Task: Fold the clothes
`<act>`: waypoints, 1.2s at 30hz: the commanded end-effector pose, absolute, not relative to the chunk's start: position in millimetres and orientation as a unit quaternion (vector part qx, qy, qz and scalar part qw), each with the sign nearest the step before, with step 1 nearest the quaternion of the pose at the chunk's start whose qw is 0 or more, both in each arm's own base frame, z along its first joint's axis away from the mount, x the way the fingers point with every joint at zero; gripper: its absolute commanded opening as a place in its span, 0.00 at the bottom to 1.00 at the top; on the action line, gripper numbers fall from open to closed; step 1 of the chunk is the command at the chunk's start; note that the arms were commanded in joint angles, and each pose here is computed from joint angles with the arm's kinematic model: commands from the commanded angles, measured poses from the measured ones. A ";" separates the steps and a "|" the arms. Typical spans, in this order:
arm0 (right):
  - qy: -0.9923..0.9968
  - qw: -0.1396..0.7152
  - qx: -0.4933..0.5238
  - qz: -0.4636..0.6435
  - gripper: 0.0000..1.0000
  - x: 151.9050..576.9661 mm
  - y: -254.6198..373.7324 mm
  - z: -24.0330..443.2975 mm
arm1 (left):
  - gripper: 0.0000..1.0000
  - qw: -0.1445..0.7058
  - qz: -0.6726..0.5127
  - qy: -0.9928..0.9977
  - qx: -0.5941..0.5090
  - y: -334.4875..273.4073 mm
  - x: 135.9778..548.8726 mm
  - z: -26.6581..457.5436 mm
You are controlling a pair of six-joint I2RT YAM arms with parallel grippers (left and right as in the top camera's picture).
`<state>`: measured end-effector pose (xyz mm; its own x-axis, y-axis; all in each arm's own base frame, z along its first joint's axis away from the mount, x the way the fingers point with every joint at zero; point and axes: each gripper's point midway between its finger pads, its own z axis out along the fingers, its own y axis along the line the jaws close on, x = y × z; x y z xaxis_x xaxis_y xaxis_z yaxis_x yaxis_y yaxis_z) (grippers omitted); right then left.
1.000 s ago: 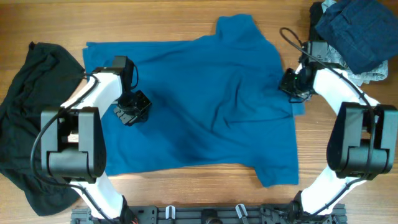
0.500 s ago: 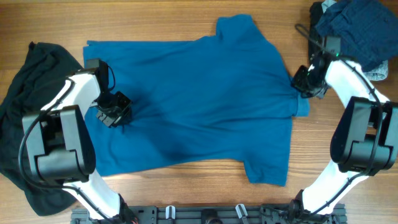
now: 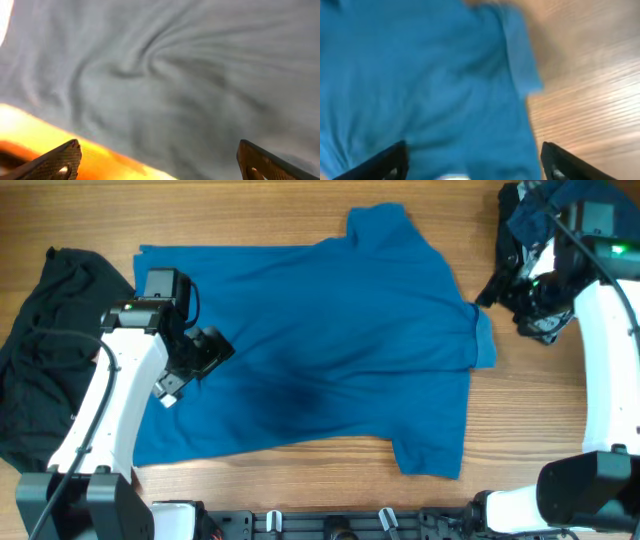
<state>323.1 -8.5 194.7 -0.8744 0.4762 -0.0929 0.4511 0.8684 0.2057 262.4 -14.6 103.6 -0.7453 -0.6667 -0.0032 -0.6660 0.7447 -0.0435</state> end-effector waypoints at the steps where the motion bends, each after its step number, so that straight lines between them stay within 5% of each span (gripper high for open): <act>1: 0.980 0.022 0.176 0.094 0.81 298.8 42.1 193.9 | 1.00 -0.006 0.002 0.916 -0.400 -4.4 249.3 107.5; 4: 0.983 -0.019 0.183 0.013 0.82 264.5 62.0 189.5 | 1.00 -0.054 0.027 0.885 -0.463 2.2 222.4 108.9; 9: 0.994 -0.024 0.098 0.028 0.87 239.4 111.0 197.3 | 1.00 -0.085 0.062 0.849 -0.517 7.6 197.8 92.3; 24: 0.972 -0.220 0.089 0.003 0.81 115.9 162.9 93.2 | 1.00 -0.144 0.046 0.789 -0.596 58.8 155.8 61.4; 31: 0.973 -0.220 0.063 -0.018 0.77 82.2 167.3 49.2 | 1.00 -0.138 0.044 0.789 -0.597 58.5 154.3 49.0; 36: 0.986 -0.159 0.047 -0.002 0.79 96.1 163.9 7.7 | 1.00 -0.134 0.042 0.789 -0.598 59.1 156.0 48.2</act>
